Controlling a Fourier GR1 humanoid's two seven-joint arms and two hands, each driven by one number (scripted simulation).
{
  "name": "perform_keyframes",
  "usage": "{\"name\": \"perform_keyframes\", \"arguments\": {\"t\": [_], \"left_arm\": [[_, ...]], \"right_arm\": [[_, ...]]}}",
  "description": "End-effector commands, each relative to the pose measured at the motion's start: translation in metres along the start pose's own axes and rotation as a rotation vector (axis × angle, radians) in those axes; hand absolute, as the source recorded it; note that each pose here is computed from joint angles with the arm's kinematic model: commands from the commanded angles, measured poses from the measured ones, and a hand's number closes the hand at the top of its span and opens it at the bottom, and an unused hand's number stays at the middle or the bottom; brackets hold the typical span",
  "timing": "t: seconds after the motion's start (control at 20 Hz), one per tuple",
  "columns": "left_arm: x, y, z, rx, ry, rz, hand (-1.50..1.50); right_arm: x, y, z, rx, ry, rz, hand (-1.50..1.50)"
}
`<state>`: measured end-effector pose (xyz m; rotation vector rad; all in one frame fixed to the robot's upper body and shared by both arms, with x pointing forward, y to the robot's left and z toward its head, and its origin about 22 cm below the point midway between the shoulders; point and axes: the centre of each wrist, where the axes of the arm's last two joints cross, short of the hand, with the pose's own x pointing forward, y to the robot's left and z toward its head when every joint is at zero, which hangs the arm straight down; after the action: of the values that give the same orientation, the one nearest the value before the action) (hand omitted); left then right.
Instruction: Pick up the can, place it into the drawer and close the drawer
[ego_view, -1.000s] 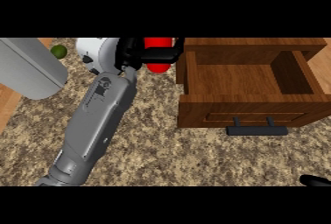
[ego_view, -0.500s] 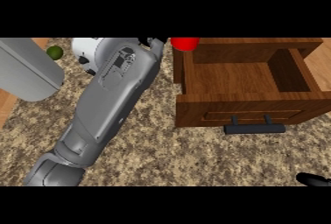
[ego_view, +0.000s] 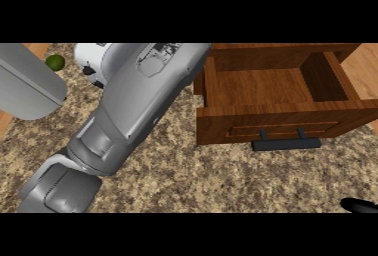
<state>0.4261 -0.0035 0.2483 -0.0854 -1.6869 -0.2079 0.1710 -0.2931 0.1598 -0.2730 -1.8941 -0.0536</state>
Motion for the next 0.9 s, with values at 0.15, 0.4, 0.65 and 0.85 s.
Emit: {"name": "perform_keyframes", "arguments": {"t": [0.15, 0.4, 0.65, 0.85], "left_arm": [[0.006, -0.016, -0.004, 0.029, 0.031, -0.039, 1.50], [0.007, -0.018, -0.007, 0.115, -0.005, -0.084, 1.50], [-0.005, -0.010, -0.012, 0.170, -0.008, -0.080, -1.50], [0.016, -0.022, -0.010, 0.211, -0.018, -0.089, -1.50]], "right_arm": [[-0.005, 0.001, -0.006, 0.055, -0.002, -0.018, -1.50], [-0.004, -0.004, -0.018, 0.041, -0.022, -0.008, -1.50], [0.009, -0.004, -0.023, 0.049, -0.025, 0.009, -1.50], [0.013, -0.001, -0.026, 0.059, -0.019, 0.012, -1.50]]}}
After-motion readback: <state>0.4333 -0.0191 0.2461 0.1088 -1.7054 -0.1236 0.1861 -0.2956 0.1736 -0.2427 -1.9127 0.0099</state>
